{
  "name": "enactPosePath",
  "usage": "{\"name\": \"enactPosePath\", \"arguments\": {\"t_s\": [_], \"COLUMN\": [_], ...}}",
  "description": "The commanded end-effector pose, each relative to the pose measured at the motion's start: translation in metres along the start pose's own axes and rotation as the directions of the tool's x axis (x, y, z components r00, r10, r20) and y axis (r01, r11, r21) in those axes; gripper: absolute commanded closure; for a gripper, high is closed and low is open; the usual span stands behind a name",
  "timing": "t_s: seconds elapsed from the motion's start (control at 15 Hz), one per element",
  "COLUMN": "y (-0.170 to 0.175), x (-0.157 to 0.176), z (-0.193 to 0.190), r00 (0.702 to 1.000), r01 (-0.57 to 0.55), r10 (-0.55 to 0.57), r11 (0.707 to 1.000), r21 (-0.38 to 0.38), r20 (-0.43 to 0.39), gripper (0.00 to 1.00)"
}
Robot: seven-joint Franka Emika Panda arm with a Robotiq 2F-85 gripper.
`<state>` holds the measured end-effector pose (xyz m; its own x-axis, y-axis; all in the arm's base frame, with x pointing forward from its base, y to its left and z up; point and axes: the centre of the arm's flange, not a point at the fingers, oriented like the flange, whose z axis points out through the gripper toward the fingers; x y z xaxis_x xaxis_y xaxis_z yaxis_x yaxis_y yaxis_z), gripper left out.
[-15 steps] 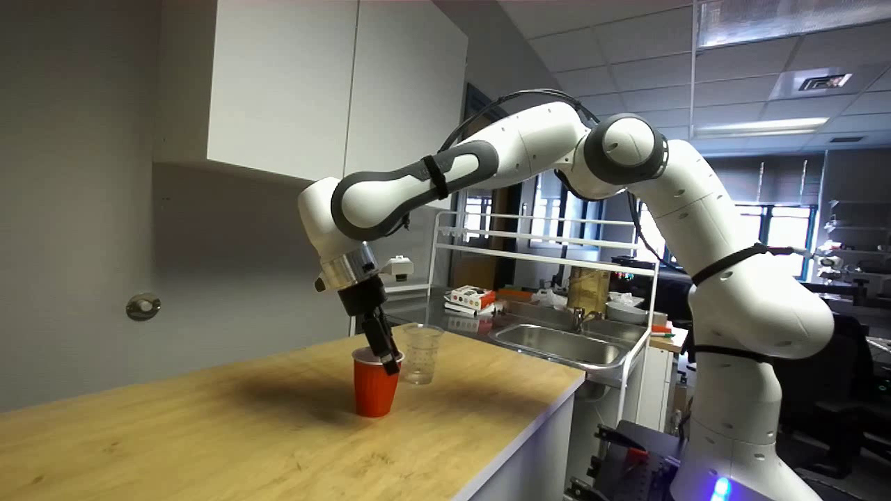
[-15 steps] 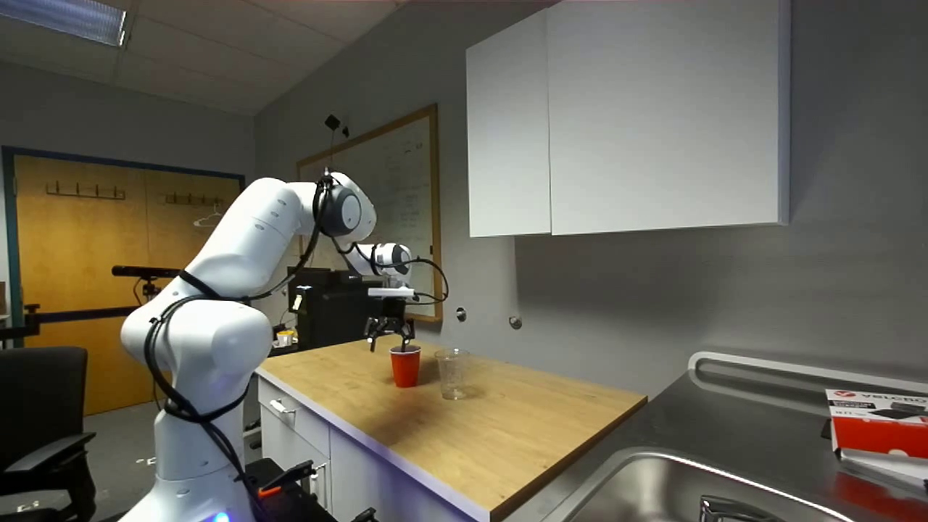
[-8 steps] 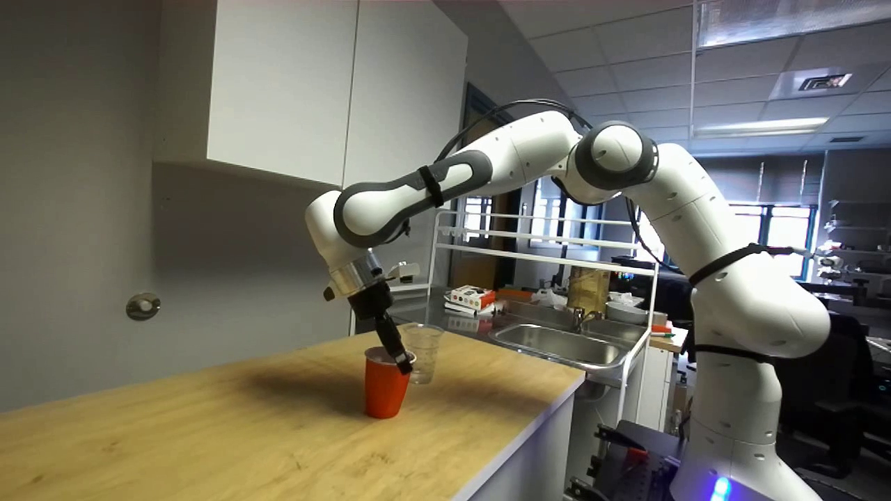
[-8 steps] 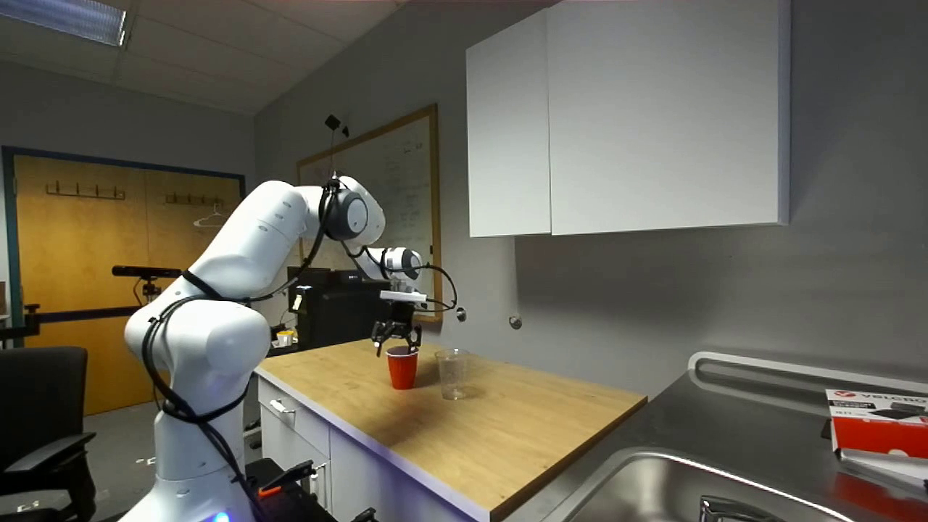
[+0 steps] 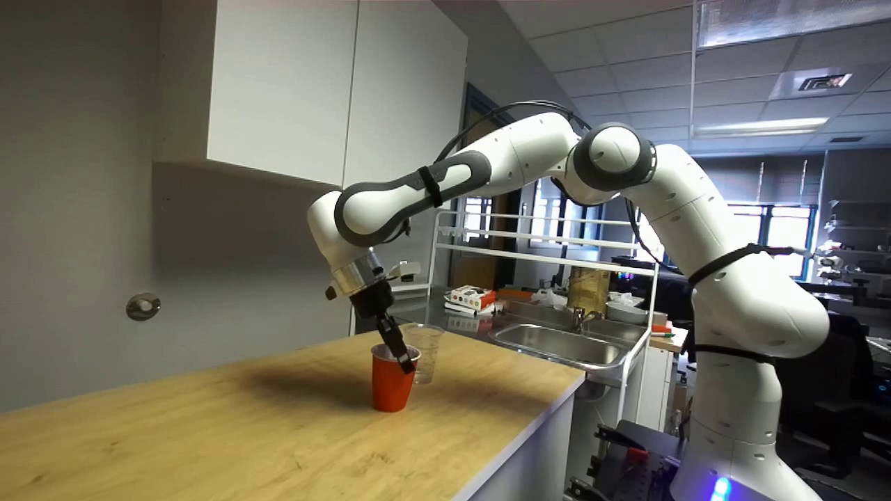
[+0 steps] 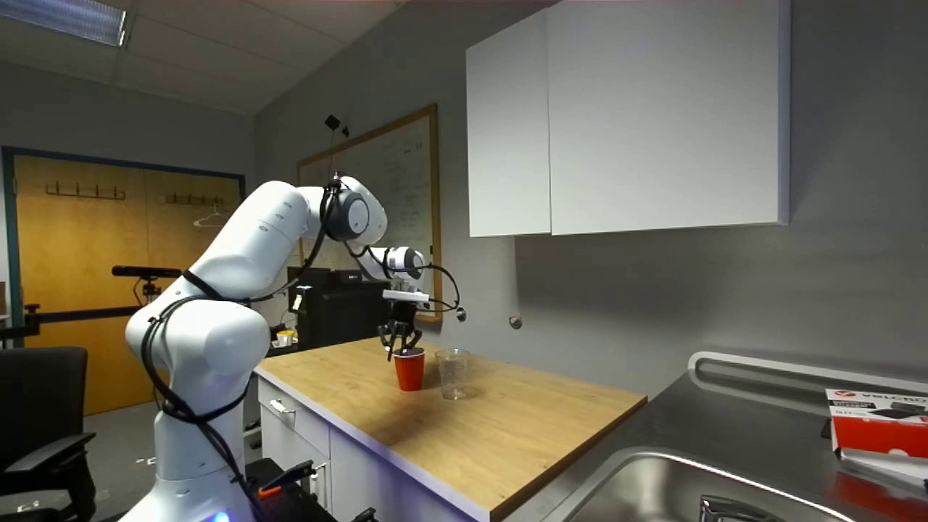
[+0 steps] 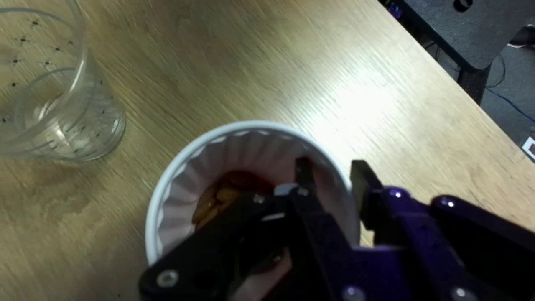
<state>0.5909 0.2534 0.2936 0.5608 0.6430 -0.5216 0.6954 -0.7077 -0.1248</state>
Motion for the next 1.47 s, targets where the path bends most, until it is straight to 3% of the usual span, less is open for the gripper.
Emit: {"name": "enactPosePath", "arguments": {"t_s": [0.0,0.73,1.07,1.4], "y": [0.009,0.039,0.028,0.005], "x": [-0.008,-0.064,-0.074,-0.074], "z": [-0.016,-0.039,-0.058,-0.079], "r00": [0.999,0.977,0.963,0.965], "r01": [-0.023,-0.188,-0.239,-0.223], "r10": [0.024,0.195,0.247,0.230], "r11": [0.999,0.978,0.968,0.972], "r21": [0.027,0.088,0.075,0.069], "r20": [-0.021,-0.083,-0.111,-0.126], "gripper": [0.96,0.96,0.96,0.96]}}
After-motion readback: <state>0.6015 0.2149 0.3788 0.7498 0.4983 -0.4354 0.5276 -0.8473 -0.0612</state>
